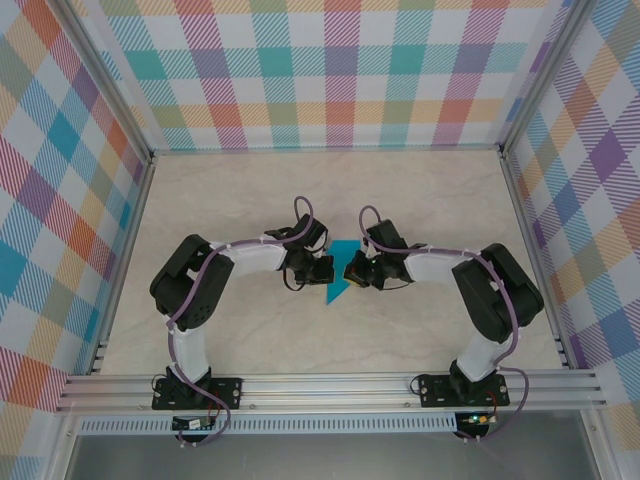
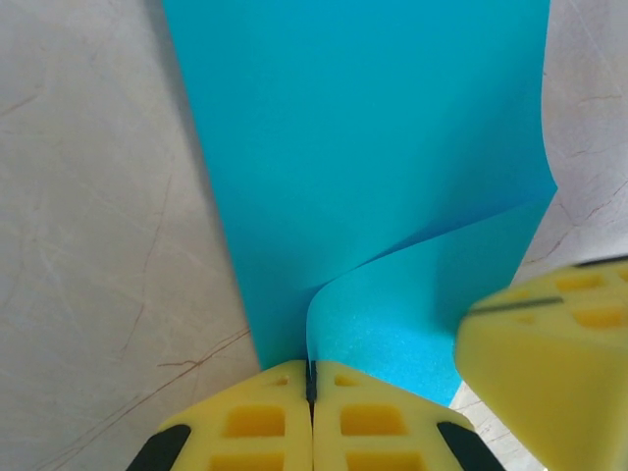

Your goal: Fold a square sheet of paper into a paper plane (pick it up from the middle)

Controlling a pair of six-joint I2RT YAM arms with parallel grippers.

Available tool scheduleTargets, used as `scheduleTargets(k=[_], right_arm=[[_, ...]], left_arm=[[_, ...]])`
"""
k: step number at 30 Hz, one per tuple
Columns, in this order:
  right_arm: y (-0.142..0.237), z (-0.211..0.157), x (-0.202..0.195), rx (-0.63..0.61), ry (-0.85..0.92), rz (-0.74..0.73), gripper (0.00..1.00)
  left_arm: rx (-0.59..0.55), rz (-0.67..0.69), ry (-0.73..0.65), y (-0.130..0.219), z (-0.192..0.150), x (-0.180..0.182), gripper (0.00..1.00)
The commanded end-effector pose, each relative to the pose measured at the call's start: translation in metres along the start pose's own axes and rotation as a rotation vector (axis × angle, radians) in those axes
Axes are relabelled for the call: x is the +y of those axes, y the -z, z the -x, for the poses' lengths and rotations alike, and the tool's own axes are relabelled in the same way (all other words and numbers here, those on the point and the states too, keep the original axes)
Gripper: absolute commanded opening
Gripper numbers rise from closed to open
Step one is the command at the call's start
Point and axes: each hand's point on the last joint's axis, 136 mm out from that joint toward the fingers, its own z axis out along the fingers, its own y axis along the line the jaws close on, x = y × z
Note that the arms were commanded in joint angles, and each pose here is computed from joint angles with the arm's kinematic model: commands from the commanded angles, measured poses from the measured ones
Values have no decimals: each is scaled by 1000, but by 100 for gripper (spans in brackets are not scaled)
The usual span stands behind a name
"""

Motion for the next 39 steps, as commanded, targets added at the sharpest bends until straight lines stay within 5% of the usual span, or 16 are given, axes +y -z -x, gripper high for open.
scheduleTargets(k=[1, 10, 39], right_arm=[[4, -19, 26, 47, 48, 130, 0], [-20, -62, 31, 129, 44, 169, 0], [-36, -81, 0, 174, 28, 56, 0]], left_arm=[[49, 67, 24, -10, -12, 23, 5], [56, 85, 30, -11, -17, 29, 4], [54, 84, 33, -12, -19, 30, 4]])
